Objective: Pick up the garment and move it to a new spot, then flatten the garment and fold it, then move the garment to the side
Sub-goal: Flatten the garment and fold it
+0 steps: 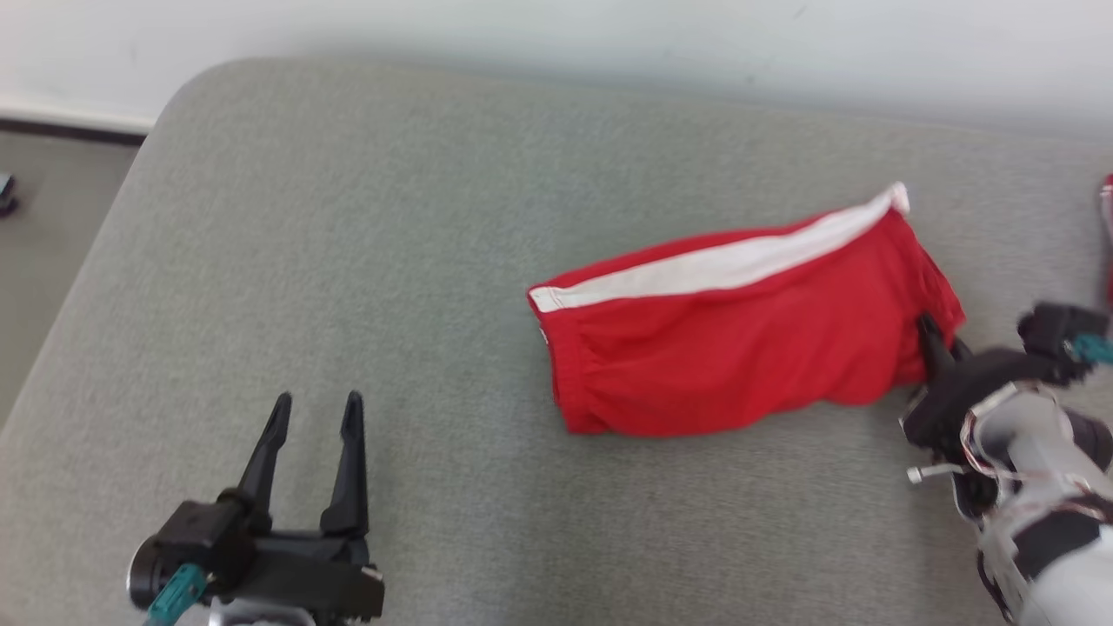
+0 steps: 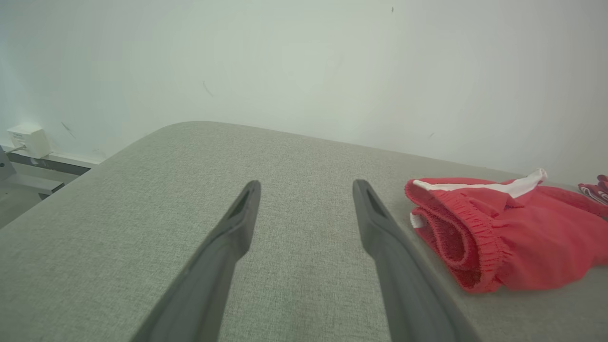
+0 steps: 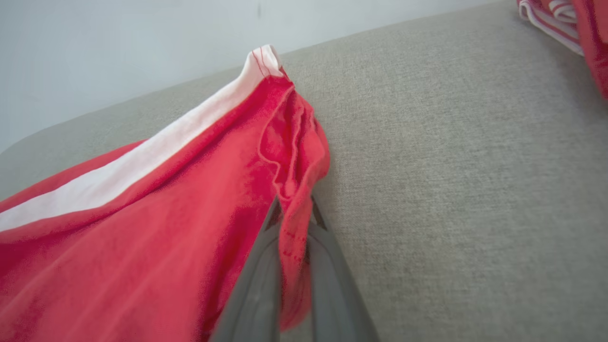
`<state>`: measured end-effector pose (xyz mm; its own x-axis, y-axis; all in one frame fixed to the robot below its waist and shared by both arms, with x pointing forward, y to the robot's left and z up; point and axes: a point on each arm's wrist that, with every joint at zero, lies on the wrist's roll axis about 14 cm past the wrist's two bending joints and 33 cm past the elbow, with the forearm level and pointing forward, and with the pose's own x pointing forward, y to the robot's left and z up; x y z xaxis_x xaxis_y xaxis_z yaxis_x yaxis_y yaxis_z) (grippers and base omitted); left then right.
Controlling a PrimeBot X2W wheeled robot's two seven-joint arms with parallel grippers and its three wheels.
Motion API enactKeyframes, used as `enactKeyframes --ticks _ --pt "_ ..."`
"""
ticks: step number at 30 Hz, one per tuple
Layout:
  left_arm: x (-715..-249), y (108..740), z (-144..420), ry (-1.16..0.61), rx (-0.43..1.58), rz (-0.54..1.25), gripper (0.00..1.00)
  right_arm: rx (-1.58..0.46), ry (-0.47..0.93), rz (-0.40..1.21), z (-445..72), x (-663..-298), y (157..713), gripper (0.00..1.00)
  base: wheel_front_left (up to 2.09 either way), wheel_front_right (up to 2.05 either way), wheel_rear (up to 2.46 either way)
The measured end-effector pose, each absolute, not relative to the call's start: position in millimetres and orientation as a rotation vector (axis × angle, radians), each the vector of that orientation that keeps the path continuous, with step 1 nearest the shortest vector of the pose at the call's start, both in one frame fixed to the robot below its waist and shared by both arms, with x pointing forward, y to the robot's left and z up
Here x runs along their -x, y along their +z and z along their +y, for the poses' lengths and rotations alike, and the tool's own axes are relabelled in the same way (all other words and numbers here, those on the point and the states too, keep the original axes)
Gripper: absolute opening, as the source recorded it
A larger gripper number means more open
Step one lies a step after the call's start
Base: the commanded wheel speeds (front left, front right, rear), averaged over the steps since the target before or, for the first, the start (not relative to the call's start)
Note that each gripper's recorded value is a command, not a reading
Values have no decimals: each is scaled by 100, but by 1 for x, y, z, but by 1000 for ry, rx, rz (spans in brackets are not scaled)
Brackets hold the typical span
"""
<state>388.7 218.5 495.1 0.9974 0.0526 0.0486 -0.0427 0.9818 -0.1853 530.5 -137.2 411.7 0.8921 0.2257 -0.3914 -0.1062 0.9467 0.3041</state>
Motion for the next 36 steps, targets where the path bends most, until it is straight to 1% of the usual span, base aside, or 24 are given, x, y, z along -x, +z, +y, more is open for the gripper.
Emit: enactKeyframes --ticks 8,12,16,20,23,29,36 --pt "-379 499 212 24 177 -65 100 -342 76 406 -197 -472 408 0 0 0 0" --pt "-378 505 210 10 160 -83 100 -329 41 390 -224 -446 409 0 0 0 0" --pt "-376 507 208 -1 145 -88 100 -324 6 364 -246 -430 416 0 0 0 0" --pt "-375 510 210 -1 140 -97 100 -321 -4 343 -255 -422 424 0 0 0 0" --pt "-373 511 211 3 140 -100 100 -300 23 305 -250 -422 435 0 0 0 0" --pt "-370 512 209 2 135 -104 100 -277 131 203 -215 -427 465 0 0 0 0" --pt "-372 512 208 2 134 -104 100 -286 302 162 -146 -424 487 0 0 0 0"
